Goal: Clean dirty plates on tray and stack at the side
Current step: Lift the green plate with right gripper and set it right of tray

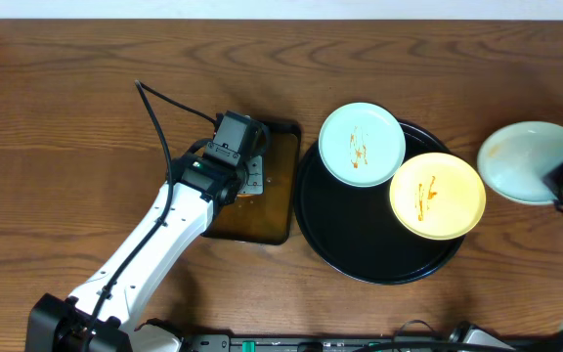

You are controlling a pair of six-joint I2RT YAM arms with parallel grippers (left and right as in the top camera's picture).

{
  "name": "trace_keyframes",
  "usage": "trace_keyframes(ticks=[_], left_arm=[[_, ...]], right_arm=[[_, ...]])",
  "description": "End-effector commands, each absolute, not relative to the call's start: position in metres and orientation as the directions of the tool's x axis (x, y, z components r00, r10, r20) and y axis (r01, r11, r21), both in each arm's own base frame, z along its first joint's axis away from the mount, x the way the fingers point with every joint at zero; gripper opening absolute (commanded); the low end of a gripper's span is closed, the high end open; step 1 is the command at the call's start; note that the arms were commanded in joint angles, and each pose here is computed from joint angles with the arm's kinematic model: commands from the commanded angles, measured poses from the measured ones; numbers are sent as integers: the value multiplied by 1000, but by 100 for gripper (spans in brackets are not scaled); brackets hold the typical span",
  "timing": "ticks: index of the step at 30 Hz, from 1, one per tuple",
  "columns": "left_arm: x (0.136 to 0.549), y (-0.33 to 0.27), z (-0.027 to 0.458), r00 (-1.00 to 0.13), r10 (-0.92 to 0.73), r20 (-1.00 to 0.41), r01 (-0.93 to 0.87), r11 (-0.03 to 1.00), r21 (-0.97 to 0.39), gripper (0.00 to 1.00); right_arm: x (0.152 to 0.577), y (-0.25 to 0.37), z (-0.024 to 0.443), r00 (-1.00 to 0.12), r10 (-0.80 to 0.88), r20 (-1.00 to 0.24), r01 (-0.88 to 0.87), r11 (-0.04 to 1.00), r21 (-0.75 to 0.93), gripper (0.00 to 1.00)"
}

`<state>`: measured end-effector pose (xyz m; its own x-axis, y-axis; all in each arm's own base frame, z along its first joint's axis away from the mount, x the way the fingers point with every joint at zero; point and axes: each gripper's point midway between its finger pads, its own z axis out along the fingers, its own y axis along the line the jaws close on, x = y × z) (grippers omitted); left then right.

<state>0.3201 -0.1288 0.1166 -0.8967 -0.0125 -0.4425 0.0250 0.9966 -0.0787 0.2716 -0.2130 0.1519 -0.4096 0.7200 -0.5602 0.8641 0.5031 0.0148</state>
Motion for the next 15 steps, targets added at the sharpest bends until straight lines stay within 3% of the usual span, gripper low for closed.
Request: trace_keyframes(ticks=[1,6,10,12,15], left_arm=[[319,-123,112,-899,-8,-437,17,998,-53,8],[319,-123,112,-900,-8,-436,17,998,-52,8],[318,-123,112,-901,-7,-435,17,999,-52,8],[318,-123,112,-901,-7,-435,17,999,-52,8],[318,-123,112,-901,-7,-434,17,999,-52,8]], right_arm=[[270,-231,141,-326,788,-522,901,426,81,1],[263,-252,114,-301,826,-476,927,371,58,1],[273,-249,99,-310,844,-437,917,387,95,3],[282,-242,98,-331,847,-416,896,421,143,18],[304,-214,100,-459,804,-378,785,566,250,31]])
